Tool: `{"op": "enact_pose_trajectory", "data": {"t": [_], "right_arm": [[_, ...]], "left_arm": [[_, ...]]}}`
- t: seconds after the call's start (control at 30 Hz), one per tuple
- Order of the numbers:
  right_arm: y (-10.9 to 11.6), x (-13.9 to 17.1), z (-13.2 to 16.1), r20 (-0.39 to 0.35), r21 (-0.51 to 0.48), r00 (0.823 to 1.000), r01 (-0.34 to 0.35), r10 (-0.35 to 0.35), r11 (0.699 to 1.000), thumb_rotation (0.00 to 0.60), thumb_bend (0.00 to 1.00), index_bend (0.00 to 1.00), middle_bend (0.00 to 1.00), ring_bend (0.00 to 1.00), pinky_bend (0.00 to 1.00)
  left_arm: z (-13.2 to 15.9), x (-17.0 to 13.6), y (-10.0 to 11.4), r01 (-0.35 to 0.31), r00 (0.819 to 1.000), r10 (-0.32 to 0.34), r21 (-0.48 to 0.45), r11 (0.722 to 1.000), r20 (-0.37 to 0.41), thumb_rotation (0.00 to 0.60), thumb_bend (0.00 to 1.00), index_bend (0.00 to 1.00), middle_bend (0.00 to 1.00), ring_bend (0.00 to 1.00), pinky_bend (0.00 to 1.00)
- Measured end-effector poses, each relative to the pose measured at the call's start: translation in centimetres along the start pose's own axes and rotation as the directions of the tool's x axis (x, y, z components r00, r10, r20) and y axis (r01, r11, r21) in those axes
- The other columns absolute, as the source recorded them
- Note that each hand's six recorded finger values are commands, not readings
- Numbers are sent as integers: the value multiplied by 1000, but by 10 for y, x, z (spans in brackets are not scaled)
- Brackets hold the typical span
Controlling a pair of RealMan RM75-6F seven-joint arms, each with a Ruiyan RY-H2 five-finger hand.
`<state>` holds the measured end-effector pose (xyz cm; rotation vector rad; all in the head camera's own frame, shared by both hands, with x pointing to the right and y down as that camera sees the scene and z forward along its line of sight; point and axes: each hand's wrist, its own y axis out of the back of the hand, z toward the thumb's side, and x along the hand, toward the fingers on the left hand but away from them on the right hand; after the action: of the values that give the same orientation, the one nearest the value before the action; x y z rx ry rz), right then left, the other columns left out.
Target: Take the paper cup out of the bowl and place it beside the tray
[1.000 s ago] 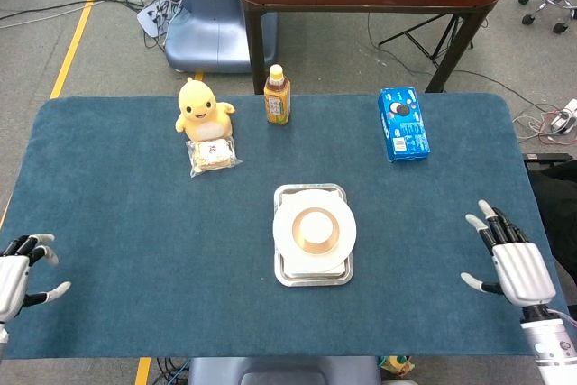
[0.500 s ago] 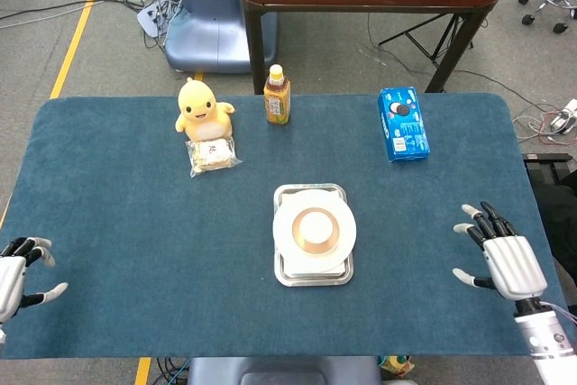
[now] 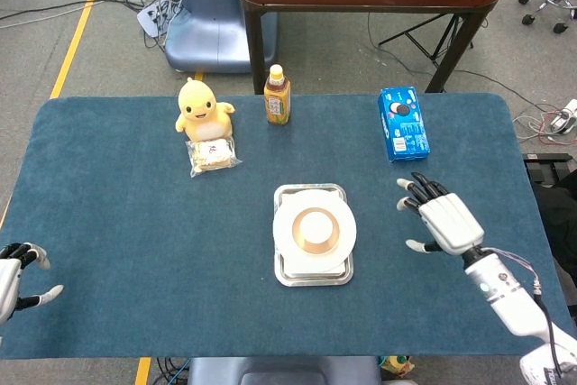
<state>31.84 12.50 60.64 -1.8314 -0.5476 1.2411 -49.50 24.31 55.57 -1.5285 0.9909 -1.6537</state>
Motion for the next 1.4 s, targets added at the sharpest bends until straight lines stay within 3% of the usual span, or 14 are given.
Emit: {"op": "enact_pose_trajectory", "data": {"t": [0.23,0.47,0.7,1.4], "right_arm": [[9,-36,32,-90,24,996,-17,19,1000,600,374,401,102,17,181],[10,-58,64,-175,81,984,-18,32,997,600,370,411,94,12,181],[6,-71,96,-251,140,967,3,32,990,600,194,411,88,5,181],[-31,-80,122,-284,179,954,-45,96,983,600,187,497,79,0,180]], "left_arm": [[-1,-4,-1,14,1000,-14,12,1000,-9,600,0,549,413,294,439],[-4,-5,1,14,1000,-14,2,1000,-26,600,0,549,420,304,441],[-6,-4,1,20,999,-20,-3,1000,-32,600,0,549,422,306,441],[-10,-5,9,5,999,-6,-26,1000,-51,600,0,549,426,308,441]]}}
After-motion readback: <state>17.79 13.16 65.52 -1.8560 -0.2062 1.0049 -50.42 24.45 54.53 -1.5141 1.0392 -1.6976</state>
